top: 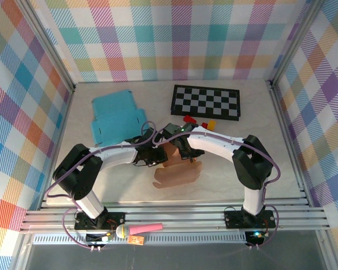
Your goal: Fold the paper box
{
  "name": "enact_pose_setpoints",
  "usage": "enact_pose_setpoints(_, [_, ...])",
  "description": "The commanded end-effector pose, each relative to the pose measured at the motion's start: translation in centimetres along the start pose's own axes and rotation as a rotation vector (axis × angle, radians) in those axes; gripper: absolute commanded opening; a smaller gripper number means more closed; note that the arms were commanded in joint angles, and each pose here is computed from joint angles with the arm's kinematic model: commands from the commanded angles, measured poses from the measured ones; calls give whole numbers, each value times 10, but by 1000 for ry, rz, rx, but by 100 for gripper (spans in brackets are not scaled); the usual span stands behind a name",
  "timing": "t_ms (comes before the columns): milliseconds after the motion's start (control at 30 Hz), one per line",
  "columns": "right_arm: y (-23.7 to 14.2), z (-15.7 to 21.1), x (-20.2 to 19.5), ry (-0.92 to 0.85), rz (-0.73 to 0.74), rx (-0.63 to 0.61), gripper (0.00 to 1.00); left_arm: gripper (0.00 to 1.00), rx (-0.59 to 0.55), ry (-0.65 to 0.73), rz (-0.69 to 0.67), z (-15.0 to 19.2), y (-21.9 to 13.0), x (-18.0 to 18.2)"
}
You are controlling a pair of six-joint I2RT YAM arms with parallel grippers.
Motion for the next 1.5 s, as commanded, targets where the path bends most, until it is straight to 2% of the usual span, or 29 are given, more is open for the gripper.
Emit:
enact_pose_setpoints(0, [-7, 0, -6, 15, 16, -26, 0, 19, 60, 0, -71, 23, 8, 15])
enact_pose_setpoints(67, [-7, -1, -6, 17, 15, -26, 0, 25, 57, -3, -69, 23, 7, 14])
enact_pose_setpoints(167, [-7, 0, -7, 17, 16, -26, 0, 24, 51, -4, -55, 21, 3, 10])
enact_pose_setpoints(367, [-7, -1, -6, 18, 14, -27, 0, 7, 73, -4, -70, 25, 8, 14])
enact_pose_setpoints(400, [-8, -1, -6, 17, 14, -27, 0, 1, 69, -4, -79, 24, 8, 15])
enact_pose_setpoints(433, [-8, -1, -6, 18, 14, -28, 0, 0, 83, -7, -127, 27, 7, 23])
enact_pose_setpoints(733, [-12, -3, -6, 34, -14, -43, 0, 0, 45, 14, -365, 28, -11, 34])
enact_pose_setpoints(900, [-15, -4, -2, 52, -57, -52, 0, 0, 28, 33, -390, 29, -10, 26])
enact_pose_setpoints(1067, [-10, 1, -2, 55, -53, -36, 0, 0, 13, 47, -323, 26, -9, 14])
enact_pose_setpoints(1200, [-8, 4, -3, 55, -48, -28, 0, 32, -45, 90, -275, 17, -25, 2])
enact_pose_setpoints(1267, [-7, 5, -3, 53, -44, -26, 0, 44, -80, 108, -246, 11, -36, -5])
enact_pose_setpoints(1333, [-7, 6, -4, 51, -43, -23, 0, 50, -97, 117, -201, 5, -44, -13])
enact_pose_setpoints(1467, [-6, 6, -3, 51, -45, -21, 0, 53, -98, 134, -149, -5, -48, -22])
Point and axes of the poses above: each hand's point on the last joint's axis, 136 mm out from that joint toward the fingers, its own y axis out along the fingers, its own x axis along the line the jaws close on, z = x × y, the point moved 4 cm from there along -y, back along the fingers, and after that the axes turned 2 degrees about -y, right-handed, at the moved point
